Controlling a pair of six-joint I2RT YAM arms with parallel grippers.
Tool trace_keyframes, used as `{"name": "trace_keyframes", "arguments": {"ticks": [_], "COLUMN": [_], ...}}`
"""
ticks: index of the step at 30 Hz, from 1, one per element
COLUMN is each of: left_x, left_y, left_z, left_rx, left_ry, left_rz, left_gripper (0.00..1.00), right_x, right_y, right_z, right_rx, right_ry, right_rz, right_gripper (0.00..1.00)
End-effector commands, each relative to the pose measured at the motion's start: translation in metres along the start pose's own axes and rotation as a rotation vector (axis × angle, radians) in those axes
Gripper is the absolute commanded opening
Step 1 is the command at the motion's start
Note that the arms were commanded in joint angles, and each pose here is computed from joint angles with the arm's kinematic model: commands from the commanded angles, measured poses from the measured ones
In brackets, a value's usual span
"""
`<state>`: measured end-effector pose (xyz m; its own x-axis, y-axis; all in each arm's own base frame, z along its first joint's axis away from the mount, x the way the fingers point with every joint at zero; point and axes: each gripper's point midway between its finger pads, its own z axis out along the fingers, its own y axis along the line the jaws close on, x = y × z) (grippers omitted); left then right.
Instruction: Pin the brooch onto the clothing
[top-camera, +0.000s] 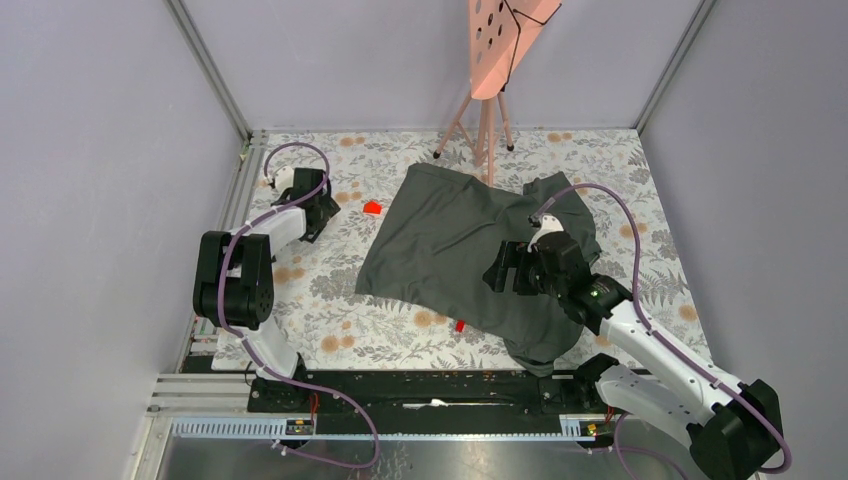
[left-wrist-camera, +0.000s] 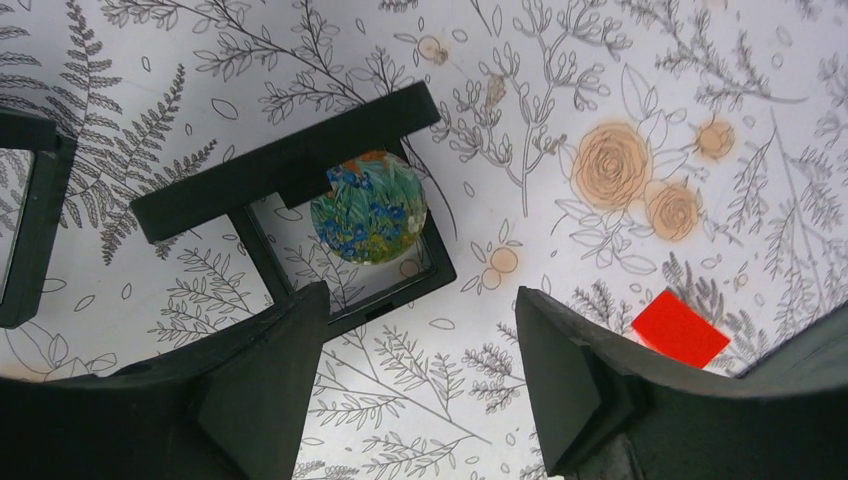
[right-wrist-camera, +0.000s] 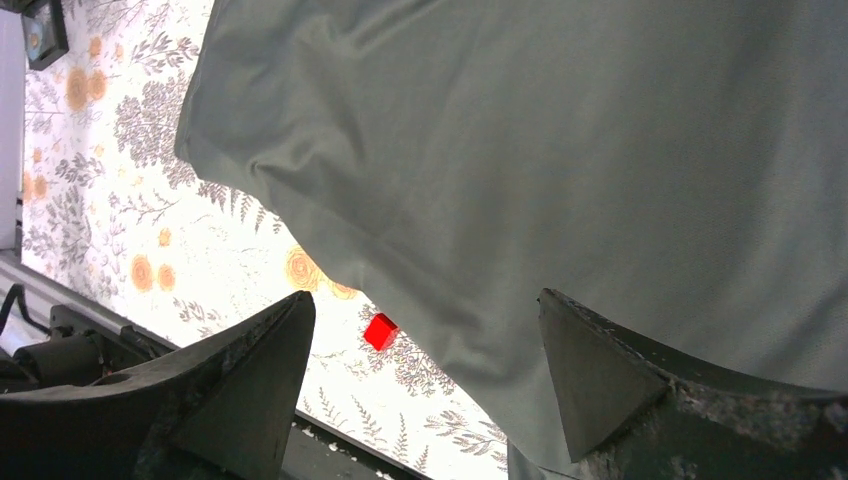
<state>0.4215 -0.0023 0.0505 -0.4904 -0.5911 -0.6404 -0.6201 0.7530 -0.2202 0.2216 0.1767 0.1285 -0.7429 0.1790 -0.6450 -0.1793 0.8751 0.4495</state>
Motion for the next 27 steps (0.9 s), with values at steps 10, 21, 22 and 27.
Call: {"name": "trace_keyframes", "arguments": {"ticks": [10,21,22,27], "left_x": [-0.036,-0.030,-0.030,-0.032], "left_y": [0.001,0.006,0.006,0.004], "left_z": [0.004,0.016,0.016,0.020], "left_rx": [-0.040,-0.090,-0.092,-0.118], "left_ry": [-0.149,-0.107,-0.107,-0.087], "left_rz": [-0.182,-0.178,-0.178,-0.157], "left_gripper": [0.70,0.68,0.68,0.67], "right_x": [-0.002,0.000,0.000,0.001], "right_y": [0.012,0.015,0.015,0.017], "right_z": [0.004,0.003,0.003,0.003], "right_rx": [-0.070,-0.090,-0.093,-0.103], "right_ry": [0.003,0.011,0.011,0.014], "right_rz": [0.016,0.027,0.030,0.038], "right_gripper": [0.90,0.89,0.89,0.89]}}
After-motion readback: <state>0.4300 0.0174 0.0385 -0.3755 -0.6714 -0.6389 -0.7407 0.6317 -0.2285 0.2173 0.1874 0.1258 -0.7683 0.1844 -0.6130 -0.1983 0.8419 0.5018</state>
